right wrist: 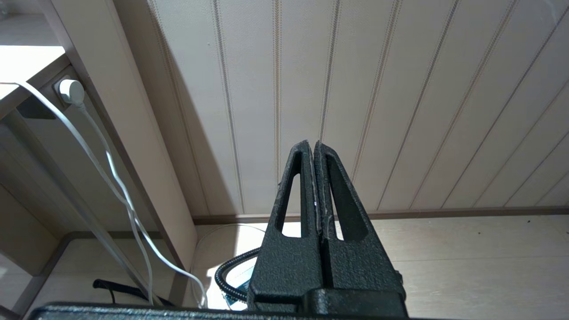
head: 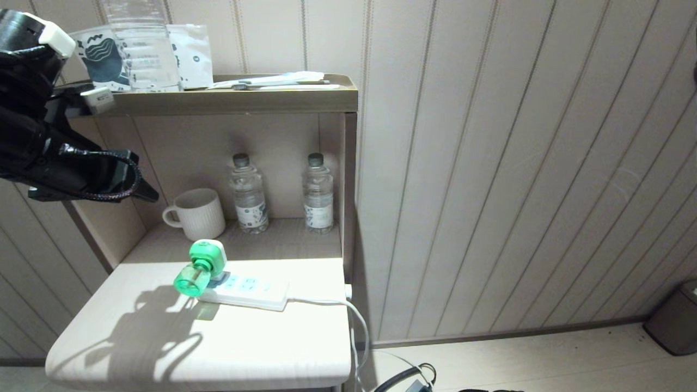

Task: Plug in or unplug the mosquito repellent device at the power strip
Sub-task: Hold the socket with your right hand and unplug it with your left hand

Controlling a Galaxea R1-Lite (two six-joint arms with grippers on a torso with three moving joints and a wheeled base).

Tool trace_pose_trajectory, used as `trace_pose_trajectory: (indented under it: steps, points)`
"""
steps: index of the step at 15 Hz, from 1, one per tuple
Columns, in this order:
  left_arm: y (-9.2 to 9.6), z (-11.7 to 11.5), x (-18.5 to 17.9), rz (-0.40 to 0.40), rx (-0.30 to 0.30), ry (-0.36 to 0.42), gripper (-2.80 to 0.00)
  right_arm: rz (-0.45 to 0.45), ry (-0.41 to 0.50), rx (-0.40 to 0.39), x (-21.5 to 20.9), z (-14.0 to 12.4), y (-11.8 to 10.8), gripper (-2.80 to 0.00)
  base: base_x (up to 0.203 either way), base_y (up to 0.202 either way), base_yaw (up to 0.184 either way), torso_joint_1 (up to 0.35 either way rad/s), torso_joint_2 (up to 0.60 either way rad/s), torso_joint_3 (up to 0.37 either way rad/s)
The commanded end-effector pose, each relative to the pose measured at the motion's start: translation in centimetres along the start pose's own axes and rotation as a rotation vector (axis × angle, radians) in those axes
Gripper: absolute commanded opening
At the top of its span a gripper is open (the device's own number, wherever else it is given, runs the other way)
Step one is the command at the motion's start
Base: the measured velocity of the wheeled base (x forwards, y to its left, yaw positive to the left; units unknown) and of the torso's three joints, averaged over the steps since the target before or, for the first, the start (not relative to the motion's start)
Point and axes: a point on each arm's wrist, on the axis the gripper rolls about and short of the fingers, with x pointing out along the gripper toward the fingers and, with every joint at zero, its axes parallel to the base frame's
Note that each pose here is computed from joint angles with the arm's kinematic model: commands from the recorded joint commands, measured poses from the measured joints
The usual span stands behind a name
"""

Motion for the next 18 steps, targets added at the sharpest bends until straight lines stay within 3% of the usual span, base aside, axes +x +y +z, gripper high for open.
trace_pose_trajectory:
  steps: [1, 8, 10, 14, 18]
  points:
    - [0.4, -0.8, -1.8, 0.001, -0.009, -0.029, -2.8, 0.001, 0.001, 0.001, 0.0, 0.0, 0.0, -2.8, 0.0, 0.0, 0.0, 0.0, 0.0, 0.0]
    - [2.2, -3.9, -5.8, 0.027, -0.088, -0.116, -2.8, 0.001, 0.001, 0.001, 0.0, 0.0, 0.0, -2.8, 0.0, 0.0, 0.0, 0.0, 0.0, 0.0]
    - [2.8, -5.0, -6.0, 0.103, -0.11, -0.196, -2.8, 0.001, 0.001, 0.0, 0.0, 0.0, 0.0, -2.8, 0.0, 0.0, 0.0, 0.0, 0.0, 0.0]
    - [4.1, -10.4, -7.1, 0.199, -0.113, -0.294, -2.8, 0.001, 0.001, 0.0, 0.0, 0.0, 0.0, -2.8, 0.0, 0.0, 0.0, 0.0, 0.0, 0.0]
    - [4.4, -16.5, -6.7, 0.175, -0.063, -0.384, -2.8, 0.001, 0.001, 0.001, 0.0, 0.0, 0.0, -2.8, 0.0, 0.0, 0.0, 0.0, 0.0, 0.0]
